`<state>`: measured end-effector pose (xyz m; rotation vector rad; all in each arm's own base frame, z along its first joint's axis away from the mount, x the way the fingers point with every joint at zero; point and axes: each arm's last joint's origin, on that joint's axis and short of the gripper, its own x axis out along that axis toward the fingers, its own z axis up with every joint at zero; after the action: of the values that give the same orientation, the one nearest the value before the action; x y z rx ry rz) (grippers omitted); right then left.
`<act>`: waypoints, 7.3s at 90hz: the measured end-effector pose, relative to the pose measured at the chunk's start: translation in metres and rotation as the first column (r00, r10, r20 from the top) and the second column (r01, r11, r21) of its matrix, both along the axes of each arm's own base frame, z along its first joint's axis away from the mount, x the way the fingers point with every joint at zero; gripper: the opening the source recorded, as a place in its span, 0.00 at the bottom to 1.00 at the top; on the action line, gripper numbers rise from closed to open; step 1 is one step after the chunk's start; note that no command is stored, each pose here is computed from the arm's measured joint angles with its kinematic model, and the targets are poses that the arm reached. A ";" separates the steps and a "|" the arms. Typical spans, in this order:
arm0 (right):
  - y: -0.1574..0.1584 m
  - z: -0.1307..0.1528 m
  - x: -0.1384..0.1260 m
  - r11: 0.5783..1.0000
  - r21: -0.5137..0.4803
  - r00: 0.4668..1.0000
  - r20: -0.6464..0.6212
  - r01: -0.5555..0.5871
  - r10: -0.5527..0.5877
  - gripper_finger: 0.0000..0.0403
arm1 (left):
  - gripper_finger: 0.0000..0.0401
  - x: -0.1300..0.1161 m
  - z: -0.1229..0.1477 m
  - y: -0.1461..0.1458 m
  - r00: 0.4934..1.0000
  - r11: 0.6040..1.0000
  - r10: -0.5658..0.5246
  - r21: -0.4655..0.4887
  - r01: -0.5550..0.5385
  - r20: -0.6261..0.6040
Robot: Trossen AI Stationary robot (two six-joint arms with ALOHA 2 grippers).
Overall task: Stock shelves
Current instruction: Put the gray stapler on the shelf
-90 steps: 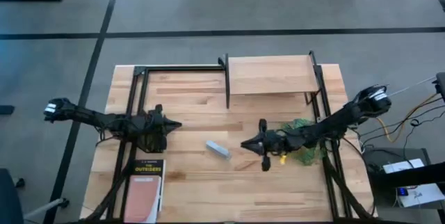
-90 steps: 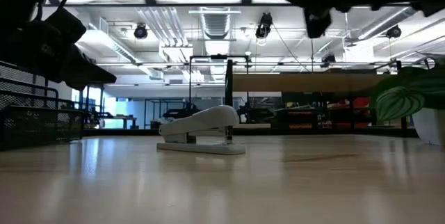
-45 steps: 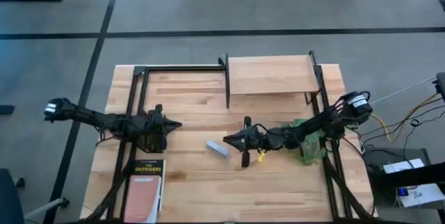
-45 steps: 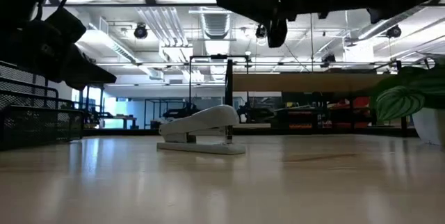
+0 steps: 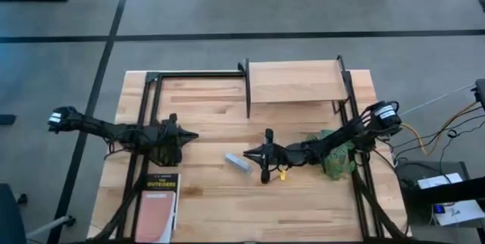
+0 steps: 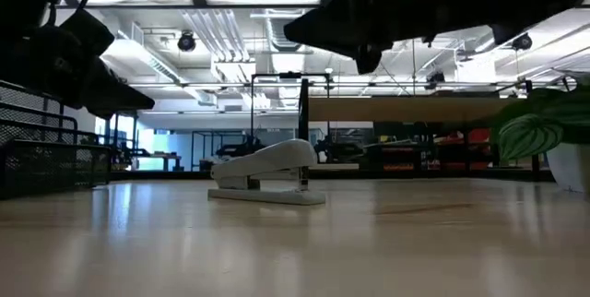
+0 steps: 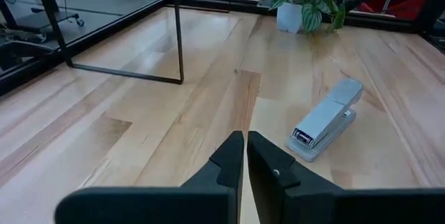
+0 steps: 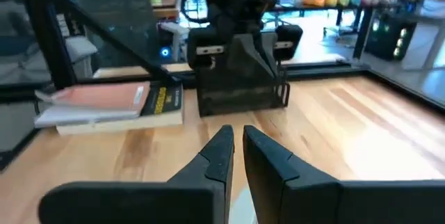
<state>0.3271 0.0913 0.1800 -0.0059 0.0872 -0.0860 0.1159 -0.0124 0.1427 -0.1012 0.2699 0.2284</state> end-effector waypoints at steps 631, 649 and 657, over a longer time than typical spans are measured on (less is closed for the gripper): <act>0.024 -0.074 0.056 0.949 0.156 0.892 -0.410 0.275 -0.191 0.30 | 0.01 0.000 0.001 0.000 1.000 1.000 0.000 -0.001 0.000 0.007; 0.023 -0.067 0.055 0.948 0.149 0.894 -0.399 0.282 -0.204 0.26 | 0.01 0.000 0.001 0.000 1.000 1.000 0.000 -0.001 0.000 0.006; 0.023 -0.064 0.055 0.948 0.149 0.898 -0.390 0.282 -0.205 0.25 | 0.01 0.000 0.001 0.000 1.000 1.000 0.000 -0.001 0.000 0.006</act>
<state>0.3822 0.1143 0.1161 0.1940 0.4769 -0.3293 0.1161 -0.0125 0.1433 -0.1031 0.2637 0.2275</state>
